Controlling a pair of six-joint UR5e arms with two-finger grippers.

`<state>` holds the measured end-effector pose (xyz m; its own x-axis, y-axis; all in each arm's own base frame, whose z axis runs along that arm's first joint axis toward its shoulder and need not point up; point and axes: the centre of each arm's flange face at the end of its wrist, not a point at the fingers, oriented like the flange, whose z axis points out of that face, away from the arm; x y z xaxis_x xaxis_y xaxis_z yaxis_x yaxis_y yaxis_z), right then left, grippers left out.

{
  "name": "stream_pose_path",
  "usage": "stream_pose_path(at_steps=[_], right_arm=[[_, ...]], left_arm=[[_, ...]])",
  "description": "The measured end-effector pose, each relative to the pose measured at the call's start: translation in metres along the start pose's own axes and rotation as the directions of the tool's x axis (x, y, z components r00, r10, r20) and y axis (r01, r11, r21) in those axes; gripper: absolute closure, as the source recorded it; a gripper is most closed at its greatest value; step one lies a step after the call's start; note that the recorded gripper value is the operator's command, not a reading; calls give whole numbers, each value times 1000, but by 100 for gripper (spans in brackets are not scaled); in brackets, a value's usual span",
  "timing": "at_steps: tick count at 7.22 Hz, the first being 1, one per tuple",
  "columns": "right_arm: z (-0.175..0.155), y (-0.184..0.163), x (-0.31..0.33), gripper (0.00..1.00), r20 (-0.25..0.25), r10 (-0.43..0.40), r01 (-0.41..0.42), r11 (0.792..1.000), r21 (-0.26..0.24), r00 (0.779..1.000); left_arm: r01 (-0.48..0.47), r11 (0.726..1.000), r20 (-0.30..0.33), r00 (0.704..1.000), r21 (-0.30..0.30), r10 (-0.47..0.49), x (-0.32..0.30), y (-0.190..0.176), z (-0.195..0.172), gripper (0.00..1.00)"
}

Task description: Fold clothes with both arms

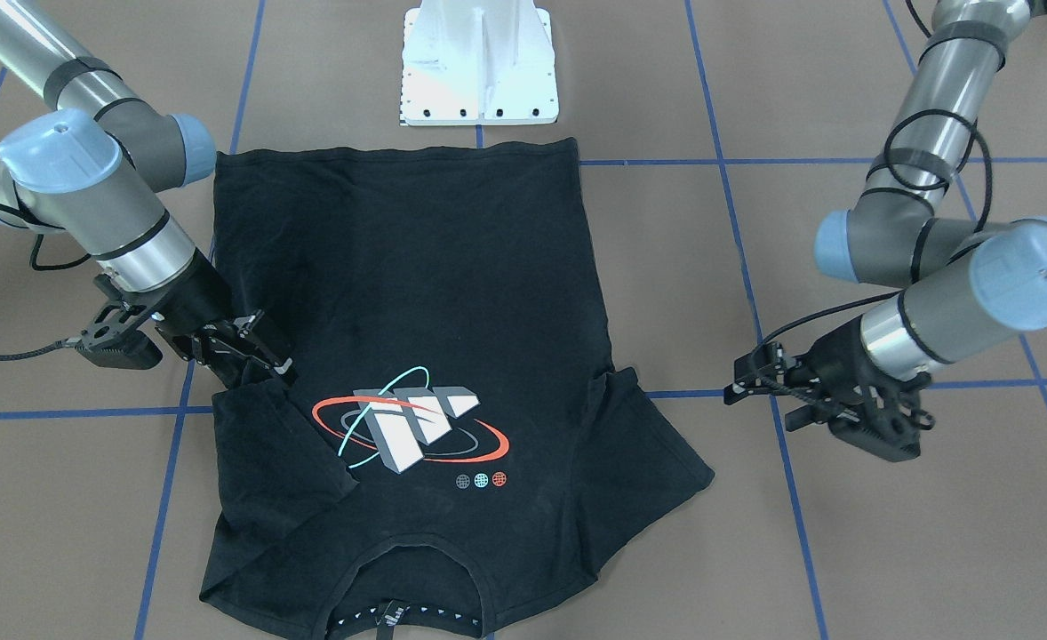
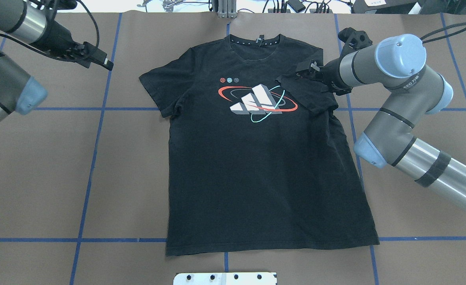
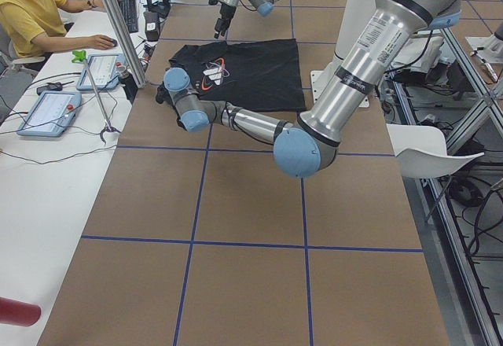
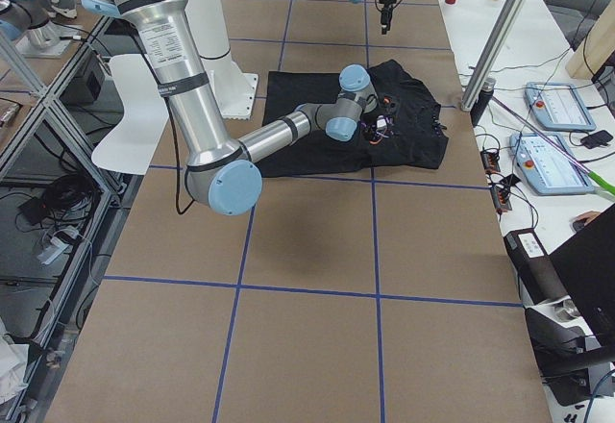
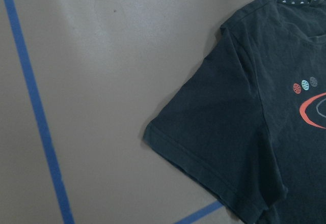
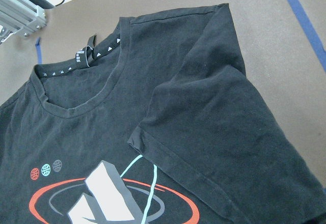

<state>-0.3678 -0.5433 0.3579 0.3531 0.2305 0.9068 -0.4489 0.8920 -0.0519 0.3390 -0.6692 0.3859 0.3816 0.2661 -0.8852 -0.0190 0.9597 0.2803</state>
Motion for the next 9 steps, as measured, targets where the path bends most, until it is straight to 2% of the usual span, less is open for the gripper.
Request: stream_pose_path(at_steps=[2, 3, 5, 6, 9], right_arm=[[-5, 2, 4, 0, 2, -1, 1, 1000, 2, 1000], [-6, 2, 6, 0, 1, 0, 0, 1000, 3, 1000], [-6, 3, 14, 0, -8, 3, -3, 1000, 7, 1000], [-7, 3, 17, 0, -11, 3, -3, 1000, 9, 1000], [-8, 4, 19, 0, -12, 4, -3, 1000, 12, 1000]], left_arm=[[49, 998, 62, 997, 30, -51, -2, -18, 25, 18], [70, 997, 82, 994, 38, -73, -4, -24, 34, 28], [165, 981, 96, 980, 101, -174, -3, -29, 53, 41], [189, 974, 90, 976, 125, -201, -3, -28, 62, 51], [194, 970, 109, 972, 149, -211, 4, -17, 87, 51]])
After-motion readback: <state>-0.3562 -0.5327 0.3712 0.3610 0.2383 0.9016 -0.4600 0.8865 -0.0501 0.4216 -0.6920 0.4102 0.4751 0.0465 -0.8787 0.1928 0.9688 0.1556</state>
